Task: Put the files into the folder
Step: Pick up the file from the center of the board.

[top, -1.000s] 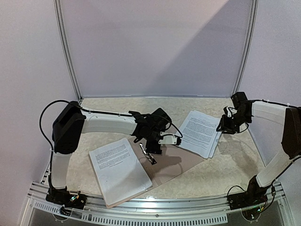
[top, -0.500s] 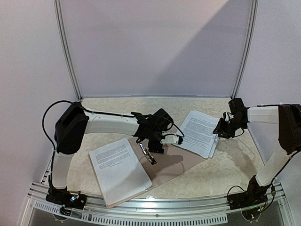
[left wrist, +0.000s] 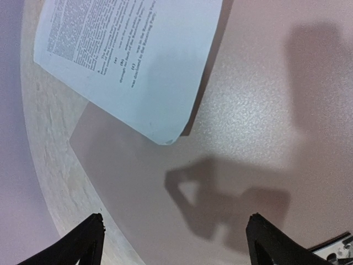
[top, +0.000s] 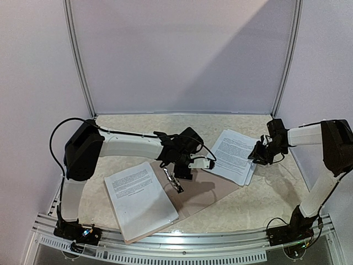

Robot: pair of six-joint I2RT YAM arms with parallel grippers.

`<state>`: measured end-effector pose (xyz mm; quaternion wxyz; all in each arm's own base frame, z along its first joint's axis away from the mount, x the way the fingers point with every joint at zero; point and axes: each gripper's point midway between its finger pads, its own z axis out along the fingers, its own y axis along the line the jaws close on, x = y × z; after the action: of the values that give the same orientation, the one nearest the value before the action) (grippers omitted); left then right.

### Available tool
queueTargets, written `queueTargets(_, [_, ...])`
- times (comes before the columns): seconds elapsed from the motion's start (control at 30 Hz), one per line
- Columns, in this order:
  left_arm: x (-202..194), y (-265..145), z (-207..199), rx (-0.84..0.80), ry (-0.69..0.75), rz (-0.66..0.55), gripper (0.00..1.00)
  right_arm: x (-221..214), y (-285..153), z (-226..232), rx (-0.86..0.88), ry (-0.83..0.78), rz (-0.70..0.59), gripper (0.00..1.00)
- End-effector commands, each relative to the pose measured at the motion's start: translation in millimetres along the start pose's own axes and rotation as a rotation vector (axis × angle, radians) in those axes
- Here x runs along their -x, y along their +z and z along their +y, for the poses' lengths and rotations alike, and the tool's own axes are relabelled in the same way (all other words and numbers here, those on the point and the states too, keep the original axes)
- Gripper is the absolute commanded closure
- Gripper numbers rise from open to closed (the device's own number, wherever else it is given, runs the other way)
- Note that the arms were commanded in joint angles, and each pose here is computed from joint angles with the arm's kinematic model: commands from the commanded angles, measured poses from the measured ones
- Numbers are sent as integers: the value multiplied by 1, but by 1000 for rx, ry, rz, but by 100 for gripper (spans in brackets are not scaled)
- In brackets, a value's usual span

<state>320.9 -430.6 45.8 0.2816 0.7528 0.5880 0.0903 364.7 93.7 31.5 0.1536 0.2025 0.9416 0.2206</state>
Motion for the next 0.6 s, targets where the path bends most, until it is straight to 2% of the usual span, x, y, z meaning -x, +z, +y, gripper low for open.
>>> queueTargets(0.0, [8, -4, -4, 10, 20, -13, 9, -1, 7, 9, 91, 35, 11, 68])
queueTargets(0.33, [5, -5, -4, 14, 31, -4, 9, 6, 17, 21, 209, 109, 4, 69])
queueTargets(0.47, [7, -7, -6, 2, 28, -15, 9, 10, 25, 16, 192, 158, 7, 65])
queueTargets(0.5, [7, -9, -6, -2, 26, -19, 9, 10, 28, 14, 186, 163, 8, 67])
queueTargets(0.57, [8, -14, -7, -15, 22, -32, 9, 14, 29, 14, 188, 165, 2, 79])
